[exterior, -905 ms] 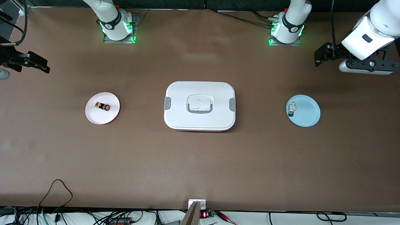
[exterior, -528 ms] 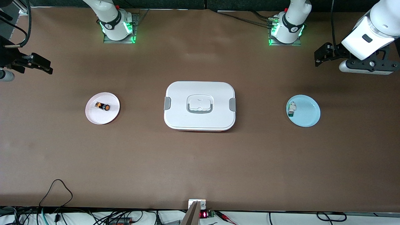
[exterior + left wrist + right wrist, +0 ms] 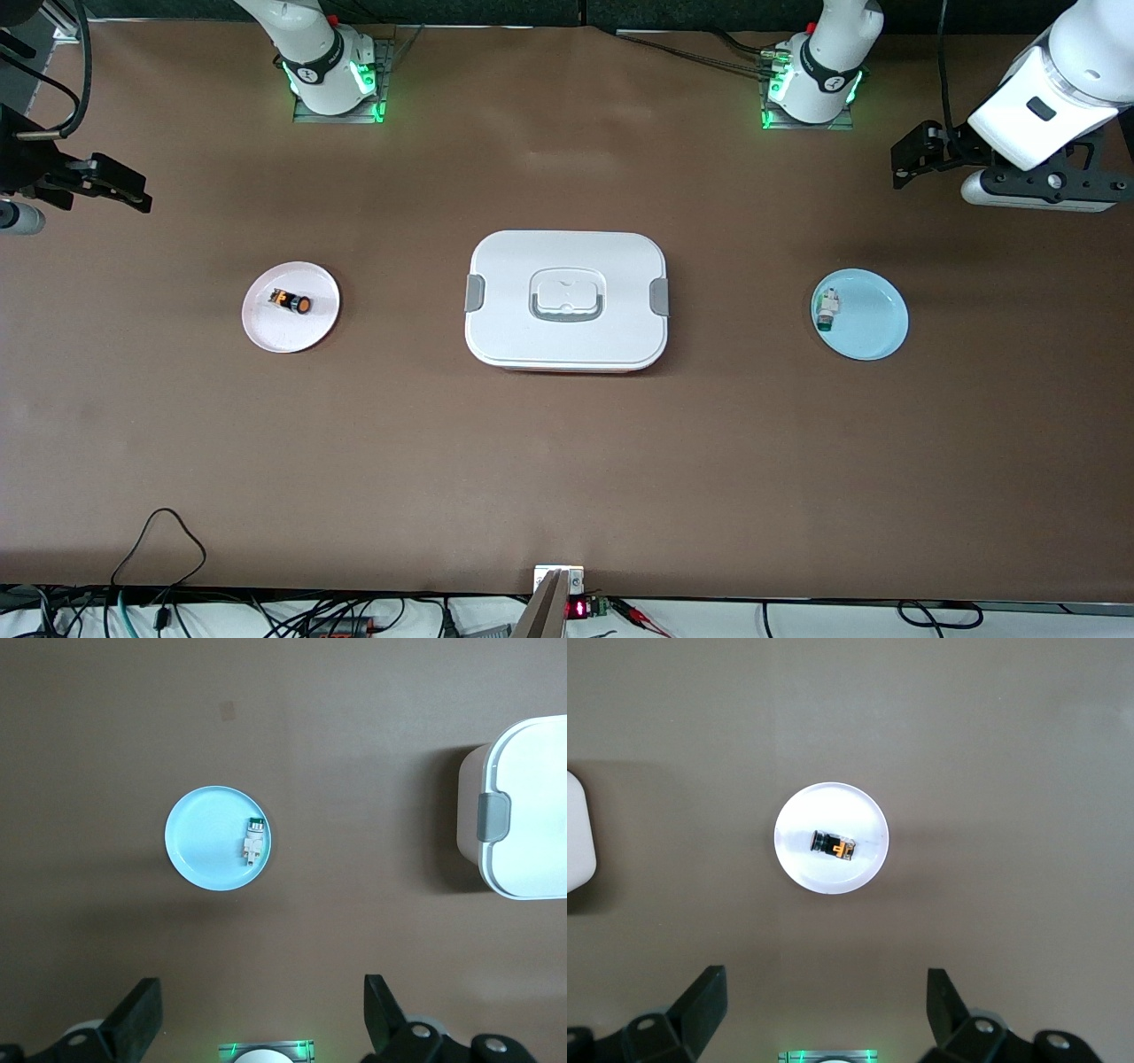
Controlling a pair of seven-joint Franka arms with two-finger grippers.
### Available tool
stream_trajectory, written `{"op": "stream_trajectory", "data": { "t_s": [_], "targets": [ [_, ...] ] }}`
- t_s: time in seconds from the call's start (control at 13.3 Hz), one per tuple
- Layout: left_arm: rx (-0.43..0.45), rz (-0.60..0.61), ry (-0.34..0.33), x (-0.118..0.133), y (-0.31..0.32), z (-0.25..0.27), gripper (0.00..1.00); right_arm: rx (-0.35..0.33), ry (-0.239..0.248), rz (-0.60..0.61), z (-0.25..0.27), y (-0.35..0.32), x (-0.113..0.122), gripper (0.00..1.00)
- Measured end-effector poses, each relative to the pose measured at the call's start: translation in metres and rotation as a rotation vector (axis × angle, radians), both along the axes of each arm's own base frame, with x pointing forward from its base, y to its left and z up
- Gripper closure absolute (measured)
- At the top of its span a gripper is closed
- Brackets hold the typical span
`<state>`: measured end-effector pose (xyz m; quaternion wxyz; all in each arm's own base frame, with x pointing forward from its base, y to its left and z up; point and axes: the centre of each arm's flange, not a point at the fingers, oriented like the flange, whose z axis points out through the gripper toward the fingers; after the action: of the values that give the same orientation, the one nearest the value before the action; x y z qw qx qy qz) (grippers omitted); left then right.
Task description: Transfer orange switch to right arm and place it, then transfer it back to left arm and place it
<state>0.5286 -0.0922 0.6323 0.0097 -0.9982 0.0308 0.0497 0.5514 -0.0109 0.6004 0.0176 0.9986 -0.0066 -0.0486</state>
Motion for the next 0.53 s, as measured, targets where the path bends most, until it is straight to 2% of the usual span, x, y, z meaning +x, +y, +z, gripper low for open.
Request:
{"op": "stream_trajectory", "data": {
  "t_s": [0.53],
  "targets": [
    [0.0, 0.0, 0.0, 0.0, 0.0, 0.0, 0.0, 0.004, 0.033, 0.027, -0.018, 0.006, 0.008, 0.0]
  ]
}}
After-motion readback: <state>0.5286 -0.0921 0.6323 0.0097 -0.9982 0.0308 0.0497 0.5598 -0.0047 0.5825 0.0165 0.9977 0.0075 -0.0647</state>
